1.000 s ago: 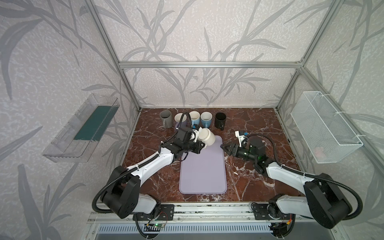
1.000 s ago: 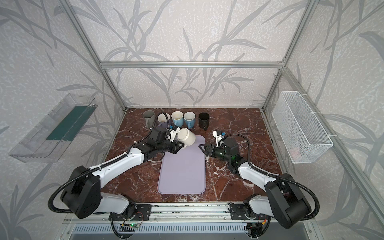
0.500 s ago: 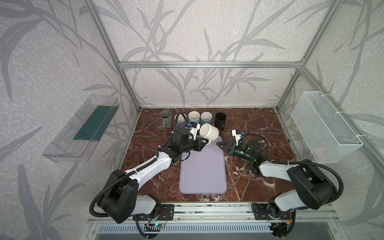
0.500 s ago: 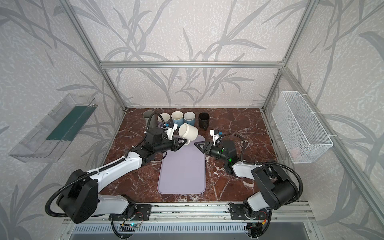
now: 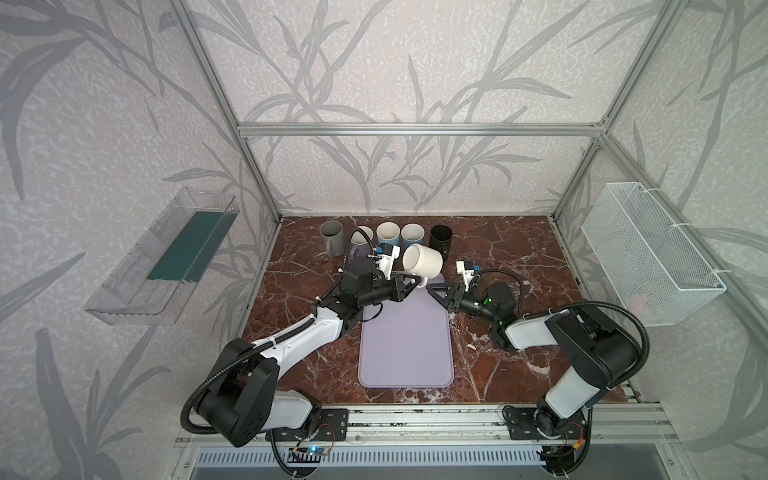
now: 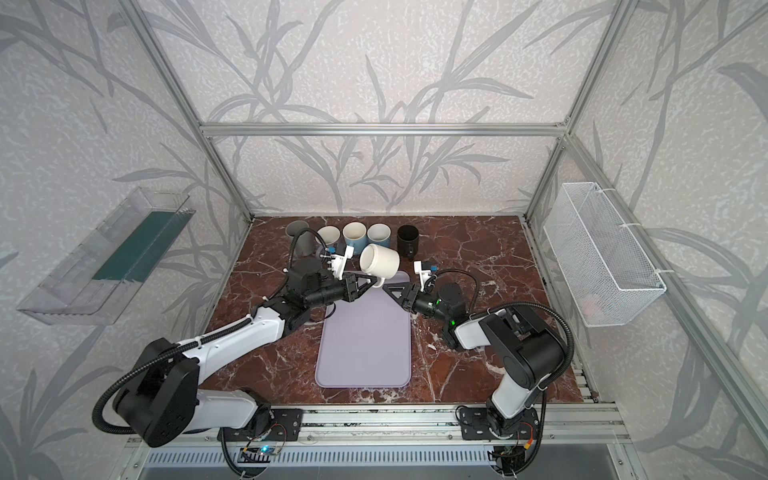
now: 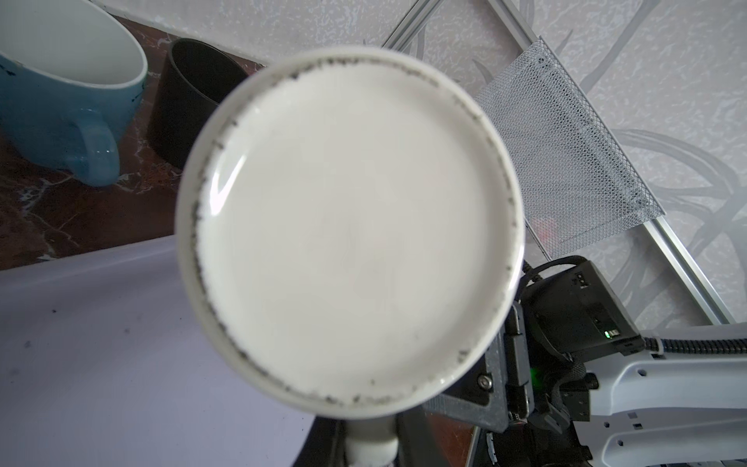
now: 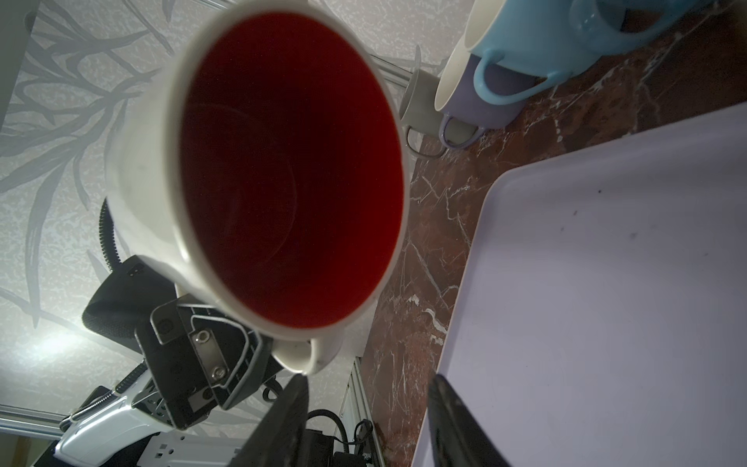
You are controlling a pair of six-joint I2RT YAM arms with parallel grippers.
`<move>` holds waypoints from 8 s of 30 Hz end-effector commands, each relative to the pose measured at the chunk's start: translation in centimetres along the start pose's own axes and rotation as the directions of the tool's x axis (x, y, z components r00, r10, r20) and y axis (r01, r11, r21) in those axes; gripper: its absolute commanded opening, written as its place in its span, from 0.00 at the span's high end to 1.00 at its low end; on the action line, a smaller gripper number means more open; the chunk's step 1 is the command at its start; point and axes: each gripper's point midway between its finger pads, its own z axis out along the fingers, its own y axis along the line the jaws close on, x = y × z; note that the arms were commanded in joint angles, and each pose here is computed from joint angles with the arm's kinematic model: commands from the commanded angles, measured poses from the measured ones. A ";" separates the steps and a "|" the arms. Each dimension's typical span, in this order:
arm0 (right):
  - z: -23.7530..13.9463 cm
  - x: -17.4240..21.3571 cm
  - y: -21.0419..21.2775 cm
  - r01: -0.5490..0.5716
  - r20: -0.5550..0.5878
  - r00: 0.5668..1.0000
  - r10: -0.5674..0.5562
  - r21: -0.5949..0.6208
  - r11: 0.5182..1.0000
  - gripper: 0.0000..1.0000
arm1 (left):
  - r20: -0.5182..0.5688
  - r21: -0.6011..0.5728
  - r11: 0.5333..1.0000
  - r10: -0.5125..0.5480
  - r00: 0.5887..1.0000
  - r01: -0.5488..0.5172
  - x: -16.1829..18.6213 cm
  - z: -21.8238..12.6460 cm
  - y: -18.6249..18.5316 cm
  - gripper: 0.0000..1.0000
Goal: Turn the mug right side up
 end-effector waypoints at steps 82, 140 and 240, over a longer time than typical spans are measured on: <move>-0.4 -3.8 11.5 0.214 0.121 0.975 -0.188 -0.263 0.941 0.80 | 0.121 0.536 0.840 -0.174 0.977 0.083 -4.0 -1.8 -6.4 1.00; -0.2 -2.9 10.5 0.185 0.064 0.983 -0.174 -0.249 0.951 1.00 | 0.019 0.482 0.848 -0.259 0.966 0.219 -2.4 -1.3 -2.4 0.49; -3.9 -3.9 -3.5 0.564 -0.393 0.826 -0.404 0.574 0.593 1.00 | -0.012 -0.047 0.986 -0.162 0.987 0.162 -0.7 -5.7 4.2 0.52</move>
